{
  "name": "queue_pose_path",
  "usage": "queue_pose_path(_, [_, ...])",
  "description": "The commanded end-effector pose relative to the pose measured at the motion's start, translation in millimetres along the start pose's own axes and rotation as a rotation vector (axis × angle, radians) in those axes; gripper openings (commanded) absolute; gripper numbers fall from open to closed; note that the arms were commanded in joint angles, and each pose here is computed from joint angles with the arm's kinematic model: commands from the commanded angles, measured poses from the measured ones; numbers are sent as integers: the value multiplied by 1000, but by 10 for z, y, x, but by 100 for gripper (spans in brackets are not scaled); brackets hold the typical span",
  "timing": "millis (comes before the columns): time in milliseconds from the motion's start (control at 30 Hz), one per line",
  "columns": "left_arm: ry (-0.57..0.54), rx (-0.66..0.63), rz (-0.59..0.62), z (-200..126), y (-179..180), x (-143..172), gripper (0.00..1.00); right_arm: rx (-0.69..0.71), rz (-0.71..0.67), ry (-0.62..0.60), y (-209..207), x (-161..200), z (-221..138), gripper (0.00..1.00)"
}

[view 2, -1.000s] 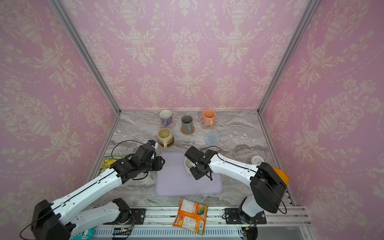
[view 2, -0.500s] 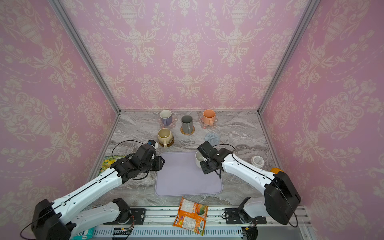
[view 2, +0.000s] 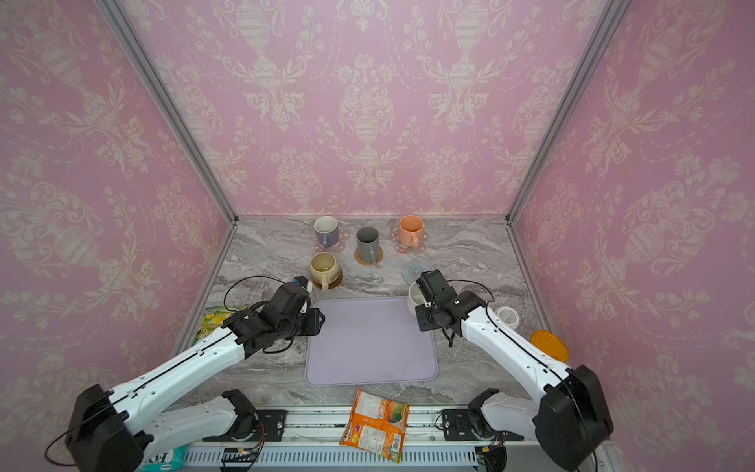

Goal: Place cups on coasters
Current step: Place the cup on the coaster.

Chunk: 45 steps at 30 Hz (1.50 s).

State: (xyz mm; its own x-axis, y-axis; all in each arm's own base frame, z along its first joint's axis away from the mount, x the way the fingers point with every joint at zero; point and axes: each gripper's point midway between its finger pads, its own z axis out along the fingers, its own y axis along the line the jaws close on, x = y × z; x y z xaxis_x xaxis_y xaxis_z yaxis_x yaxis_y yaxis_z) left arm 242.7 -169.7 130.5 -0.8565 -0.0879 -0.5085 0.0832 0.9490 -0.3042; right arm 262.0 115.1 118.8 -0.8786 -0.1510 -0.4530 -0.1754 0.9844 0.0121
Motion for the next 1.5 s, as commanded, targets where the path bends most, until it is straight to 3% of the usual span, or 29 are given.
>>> queue_pose_path(0, [-14,-19,-10,-33,15,-90,44,-2,30,-119,-47,-247,-108,0])
queue_pose_path(600, [5,-49,-2,30,45,-105,44,12,56,-145,-234,-495,1,0])
queue_pose_path(1467, [28,-119,-16,148,246,-51,44,58,-12,-146,-302,-1041,258,0])
